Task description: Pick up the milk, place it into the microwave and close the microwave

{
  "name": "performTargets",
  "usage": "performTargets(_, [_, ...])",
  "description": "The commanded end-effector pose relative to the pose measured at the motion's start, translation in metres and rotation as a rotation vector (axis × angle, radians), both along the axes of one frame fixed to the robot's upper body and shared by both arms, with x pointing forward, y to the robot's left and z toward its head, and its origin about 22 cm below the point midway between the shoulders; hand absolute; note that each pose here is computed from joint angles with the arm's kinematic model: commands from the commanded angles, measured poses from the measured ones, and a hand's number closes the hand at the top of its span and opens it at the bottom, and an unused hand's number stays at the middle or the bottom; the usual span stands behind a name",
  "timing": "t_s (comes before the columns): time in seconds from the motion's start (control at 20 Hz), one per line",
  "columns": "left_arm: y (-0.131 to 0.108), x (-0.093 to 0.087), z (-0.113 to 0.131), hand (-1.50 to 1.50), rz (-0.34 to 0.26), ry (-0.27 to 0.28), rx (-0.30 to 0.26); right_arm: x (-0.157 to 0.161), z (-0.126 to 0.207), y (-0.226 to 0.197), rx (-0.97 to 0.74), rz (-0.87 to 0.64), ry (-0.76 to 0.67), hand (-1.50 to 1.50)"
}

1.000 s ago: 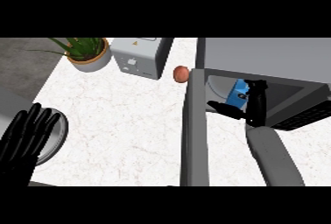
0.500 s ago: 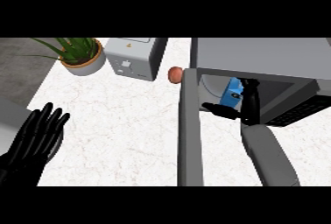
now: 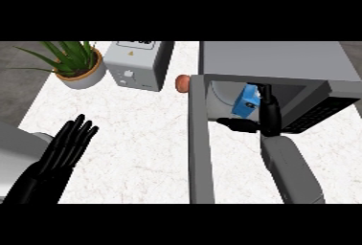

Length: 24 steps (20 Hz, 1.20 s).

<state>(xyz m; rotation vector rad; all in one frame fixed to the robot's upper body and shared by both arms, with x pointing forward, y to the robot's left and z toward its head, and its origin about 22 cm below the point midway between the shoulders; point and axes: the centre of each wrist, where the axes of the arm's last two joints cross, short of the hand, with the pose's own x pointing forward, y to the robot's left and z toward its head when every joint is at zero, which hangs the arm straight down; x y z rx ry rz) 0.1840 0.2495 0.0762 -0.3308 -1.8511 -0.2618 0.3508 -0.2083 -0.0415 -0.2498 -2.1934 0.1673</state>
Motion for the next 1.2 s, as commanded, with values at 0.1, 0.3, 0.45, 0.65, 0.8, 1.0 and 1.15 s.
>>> performTargets(0.1, [-0.007, 0.010, -0.011, -1.50, -0.112, 0.026, 0.075, -0.005, -0.024, -0.007, 0.139, 0.014, 0.301, -1.50])
performTargets(0.3, [-0.020, 0.023, -0.018, 1.50, -0.186, 0.042, 0.125, -0.004, -0.026, -0.009, 0.143, 0.036, 0.333, -1.50])
performTargets(0.45, [-0.031, 0.020, -0.041, 1.50, -0.213, 0.018, 0.154, -0.018, -0.034, -0.011, 0.133, 0.047, 0.322, -1.50])
performTargets(0.65, [-0.067, 0.042, -0.039, 1.50, -0.202, 0.060, 0.184, -0.040, -0.033, -0.034, 0.164, 0.072, 0.327, -1.50])
performTargets(0.8, [-0.060, 0.051, -0.048, 1.50, -0.219, 0.027, 0.261, -0.061, -0.026, -0.037, 0.147, 0.083, 0.344, -1.50])
performTargets(1.0, [-0.078, 0.063, -0.055, 1.50, -0.354, 0.099, 0.326, -0.092, -0.023, -0.039, 0.117, 0.070, 0.332, -1.50])
performTargets(1.15, [-0.118, 0.071, -0.071, 1.50, -0.385, 0.123, 0.350, -0.111, -0.010, -0.065, 0.110, 0.088, 0.312, -1.50])
